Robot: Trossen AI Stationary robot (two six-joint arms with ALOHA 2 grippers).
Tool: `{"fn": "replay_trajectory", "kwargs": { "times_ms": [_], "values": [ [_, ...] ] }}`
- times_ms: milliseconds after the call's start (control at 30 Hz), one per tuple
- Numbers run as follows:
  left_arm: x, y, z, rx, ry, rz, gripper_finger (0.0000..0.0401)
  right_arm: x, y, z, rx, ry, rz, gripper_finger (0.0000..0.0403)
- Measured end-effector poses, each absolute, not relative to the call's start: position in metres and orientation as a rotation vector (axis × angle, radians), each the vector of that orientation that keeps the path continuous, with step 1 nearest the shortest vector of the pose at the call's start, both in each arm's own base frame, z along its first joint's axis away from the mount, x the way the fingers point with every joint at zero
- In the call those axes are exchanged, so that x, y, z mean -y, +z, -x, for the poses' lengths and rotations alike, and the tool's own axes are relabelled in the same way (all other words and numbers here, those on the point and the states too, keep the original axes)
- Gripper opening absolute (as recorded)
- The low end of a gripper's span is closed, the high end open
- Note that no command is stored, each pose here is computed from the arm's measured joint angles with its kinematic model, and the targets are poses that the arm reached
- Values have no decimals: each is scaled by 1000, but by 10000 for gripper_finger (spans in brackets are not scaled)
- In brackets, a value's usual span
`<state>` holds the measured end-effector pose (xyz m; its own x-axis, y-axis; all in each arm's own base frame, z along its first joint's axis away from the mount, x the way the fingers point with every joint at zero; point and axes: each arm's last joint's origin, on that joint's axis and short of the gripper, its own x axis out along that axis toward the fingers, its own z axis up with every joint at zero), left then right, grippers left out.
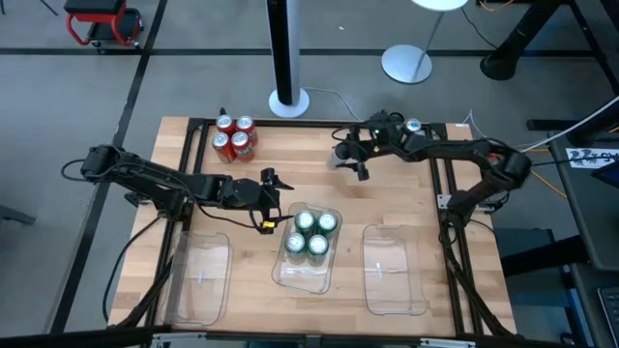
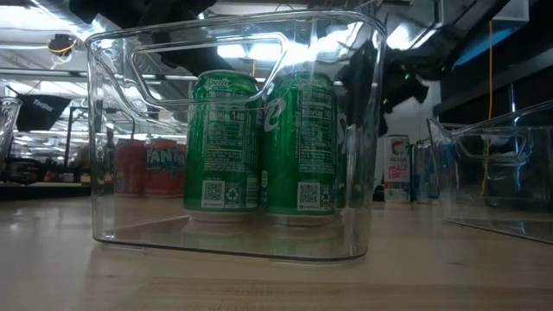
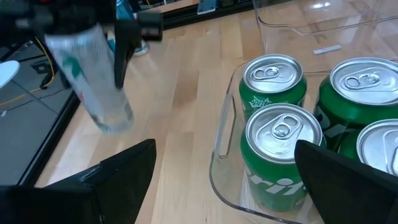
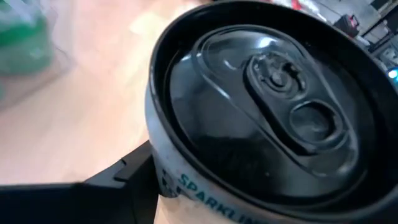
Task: Sort soda cans
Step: Put the white-pink soda can into the right transparent bin
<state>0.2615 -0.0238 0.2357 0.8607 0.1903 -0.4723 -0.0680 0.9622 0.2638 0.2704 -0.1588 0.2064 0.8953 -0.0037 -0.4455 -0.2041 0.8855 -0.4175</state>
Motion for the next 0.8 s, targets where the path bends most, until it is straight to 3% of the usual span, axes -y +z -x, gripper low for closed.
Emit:
{"fn": "replay_trajectory", "kwargs": {
  "times_ms": [467,800],
  "values": [
    [24,236,-261,-517,138,-241,371,88,289,-205,-437,157,546,257],
    [24,236,-262,-516,139,-236,371,40,309,-156,-454,232,474,257]
  ]
}}
